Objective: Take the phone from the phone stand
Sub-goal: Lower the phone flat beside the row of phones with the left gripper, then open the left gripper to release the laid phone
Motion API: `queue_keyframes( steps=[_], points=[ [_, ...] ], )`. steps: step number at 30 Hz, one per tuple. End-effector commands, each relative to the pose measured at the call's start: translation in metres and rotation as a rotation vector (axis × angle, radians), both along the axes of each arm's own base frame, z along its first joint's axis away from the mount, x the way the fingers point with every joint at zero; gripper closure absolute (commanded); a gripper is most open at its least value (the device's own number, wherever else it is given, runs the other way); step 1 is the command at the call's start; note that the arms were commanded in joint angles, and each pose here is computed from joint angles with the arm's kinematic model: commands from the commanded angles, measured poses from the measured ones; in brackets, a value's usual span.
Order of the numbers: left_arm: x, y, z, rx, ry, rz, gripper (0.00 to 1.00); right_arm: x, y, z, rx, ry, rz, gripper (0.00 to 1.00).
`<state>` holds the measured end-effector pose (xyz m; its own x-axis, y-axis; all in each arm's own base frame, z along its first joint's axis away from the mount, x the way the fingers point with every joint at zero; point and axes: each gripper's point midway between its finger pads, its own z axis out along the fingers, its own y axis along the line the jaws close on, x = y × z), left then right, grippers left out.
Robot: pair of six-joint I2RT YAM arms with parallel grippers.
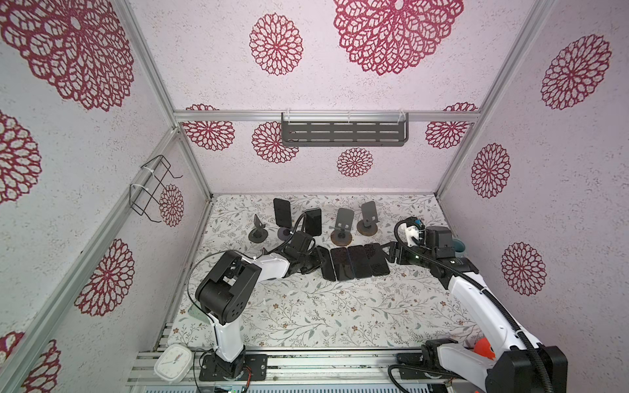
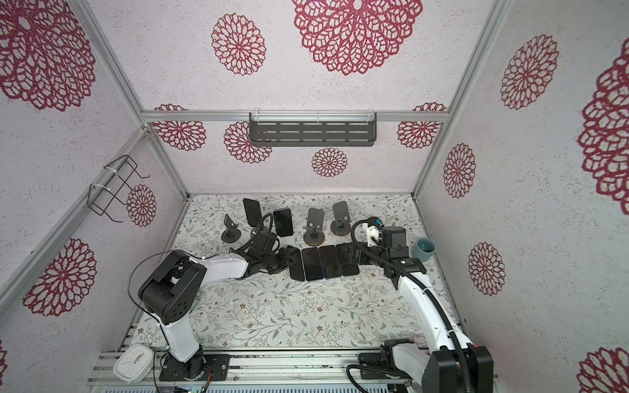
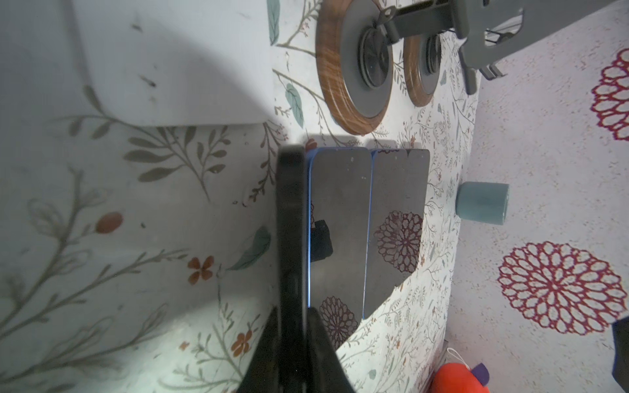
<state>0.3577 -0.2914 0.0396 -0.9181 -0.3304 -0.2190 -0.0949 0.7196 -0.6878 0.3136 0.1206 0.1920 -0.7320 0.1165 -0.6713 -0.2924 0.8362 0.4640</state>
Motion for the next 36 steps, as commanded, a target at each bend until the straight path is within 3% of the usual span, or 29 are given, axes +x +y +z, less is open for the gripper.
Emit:
queue_keyframes(
  steps=[1,8,12,20,24,26,29,36],
  points=[
    [0.005,-0.003,-0.006,0.022,-0.003,0.002,0.84,0.001,-0.001,0.002,-0.012,-0.025,0.01,0.24],
    [0.004,0.001,-0.013,0.058,0.012,-0.001,0.79,0.002,-0.001,0.001,-0.009,-0.023,0.014,0.24],
    [0.002,0.006,-0.015,0.094,0.017,-0.002,0.59,0.002,0.0,0.001,-0.004,-0.024,0.017,0.24],
    [-0.001,0.012,-0.018,0.146,0.021,-0.012,0.32,0.003,0.001,-0.001,-0.002,-0.02,0.02,0.25],
    [-0.003,0.016,-0.019,0.186,0.023,-0.021,0.1,0.003,-0.001,-0.001,-0.007,-0.021,0.015,0.24],
    [-0.003,0.017,-0.019,0.201,0.02,-0.024,0.04,0.003,-0.001,-0.002,-0.007,-0.019,0.013,0.25],
    [-0.004,0.018,-0.018,0.229,0.016,-0.034,0.0,0.003,-0.001,-0.002,-0.007,-0.02,0.015,0.25],
    [-0.006,0.022,-0.008,0.308,-0.003,-0.049,0.02,0.004,0.0,-0.002,-0.001,-0.018,0.013,0.25]
  ],
)
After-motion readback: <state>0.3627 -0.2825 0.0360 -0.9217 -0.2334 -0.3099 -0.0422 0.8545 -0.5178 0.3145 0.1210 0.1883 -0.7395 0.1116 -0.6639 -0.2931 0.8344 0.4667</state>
